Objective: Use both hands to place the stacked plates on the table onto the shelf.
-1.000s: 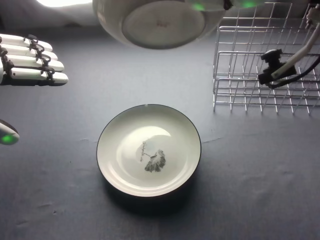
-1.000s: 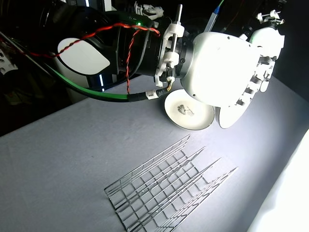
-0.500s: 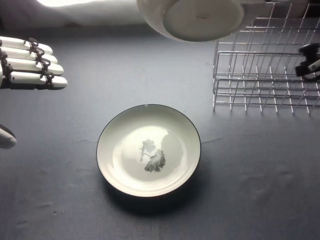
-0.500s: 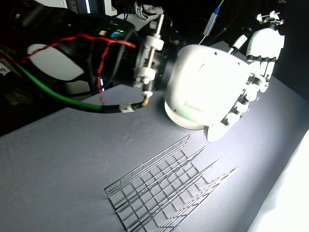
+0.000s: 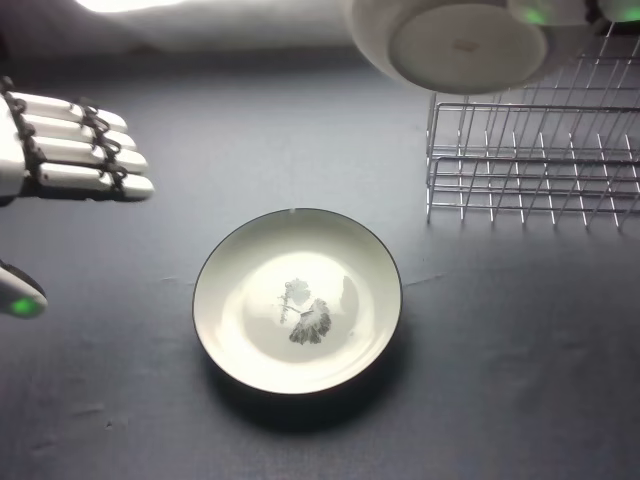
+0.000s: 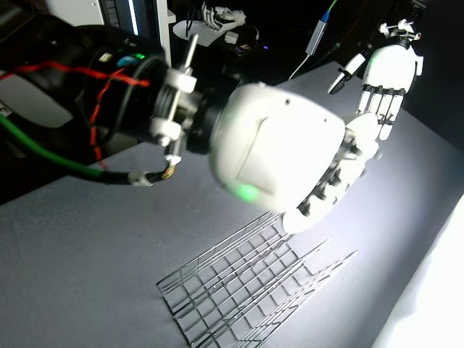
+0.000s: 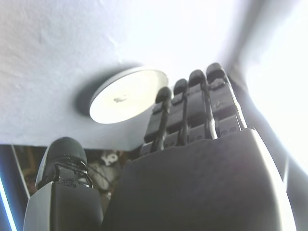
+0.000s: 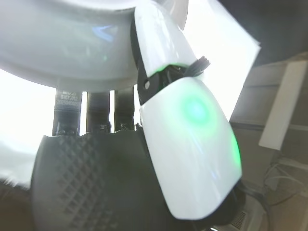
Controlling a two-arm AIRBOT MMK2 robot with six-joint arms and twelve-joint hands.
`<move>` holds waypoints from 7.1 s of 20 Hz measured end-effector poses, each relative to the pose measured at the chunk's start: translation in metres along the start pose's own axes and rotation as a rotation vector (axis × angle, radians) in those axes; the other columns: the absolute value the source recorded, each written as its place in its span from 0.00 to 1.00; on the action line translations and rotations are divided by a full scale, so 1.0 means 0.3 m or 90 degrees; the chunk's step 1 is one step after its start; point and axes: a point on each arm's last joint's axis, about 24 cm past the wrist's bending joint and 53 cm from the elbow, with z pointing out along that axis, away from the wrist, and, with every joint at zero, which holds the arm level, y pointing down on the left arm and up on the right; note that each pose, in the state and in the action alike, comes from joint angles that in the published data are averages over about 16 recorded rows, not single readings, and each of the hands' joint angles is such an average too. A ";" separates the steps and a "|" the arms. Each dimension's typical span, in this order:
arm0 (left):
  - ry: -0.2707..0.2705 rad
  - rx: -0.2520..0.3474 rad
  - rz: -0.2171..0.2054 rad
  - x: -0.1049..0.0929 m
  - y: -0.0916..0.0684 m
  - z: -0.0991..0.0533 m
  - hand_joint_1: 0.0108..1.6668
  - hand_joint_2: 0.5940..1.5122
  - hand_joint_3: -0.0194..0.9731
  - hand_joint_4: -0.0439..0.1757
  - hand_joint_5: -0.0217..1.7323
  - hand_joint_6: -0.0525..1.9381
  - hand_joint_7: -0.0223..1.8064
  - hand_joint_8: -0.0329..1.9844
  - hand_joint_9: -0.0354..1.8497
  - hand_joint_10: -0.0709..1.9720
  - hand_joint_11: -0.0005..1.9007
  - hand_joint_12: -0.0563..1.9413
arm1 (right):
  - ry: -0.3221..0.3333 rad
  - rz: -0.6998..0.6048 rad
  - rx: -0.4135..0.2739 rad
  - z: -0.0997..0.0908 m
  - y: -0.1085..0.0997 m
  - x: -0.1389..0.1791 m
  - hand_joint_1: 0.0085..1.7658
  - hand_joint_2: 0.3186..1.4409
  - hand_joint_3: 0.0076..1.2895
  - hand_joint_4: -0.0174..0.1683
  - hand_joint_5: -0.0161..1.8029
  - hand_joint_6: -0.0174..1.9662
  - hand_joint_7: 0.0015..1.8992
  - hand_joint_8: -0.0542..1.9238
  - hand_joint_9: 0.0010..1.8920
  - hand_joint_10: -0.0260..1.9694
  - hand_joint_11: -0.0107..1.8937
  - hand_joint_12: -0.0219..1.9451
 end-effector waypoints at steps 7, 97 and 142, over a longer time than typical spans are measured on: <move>0.022 0.042 -0.017 0.040 -0.083 0.056 0.00 0.57 0.04 0.20 0.02 0.03 0.02 0.02 0.03 0.04 0.01 0.03 | -0.031 -0.014 0.009 -0.029 -0.021 -0.083 0.79 0.73 0.00 0.04 0.38 0.66 0.40 0.63 0.41 0.71 0.39 0.82; 0.141 0.005 -0.075 0.356 -0.137 0.250 0.00 0.58 0.04 0.15 0.01 0.01 0.02 0.02 0.02 0.03 0.01 0.01 | 0.471 -0.696 -0.017 -0.044 -0.593 0.598 0.89 0.65 0.02 0.09 0.02 0.02 0.01 0.03 0.01 0.01 0.02 0.01; 0.084 0.019 -0.031 0.192 -0.169 0.215 0.00 0.57 0.04 0.19 0.01 0.02 0.02 0.02 0.03 0.03 0.01 0.03 | 0.478 -0.670 -0.058 0.104 -0.627 0.696 0.82 0.56 0.00 0.13 0.43 0.53 0.44 0.40 0.45 0.48 0.42 0.85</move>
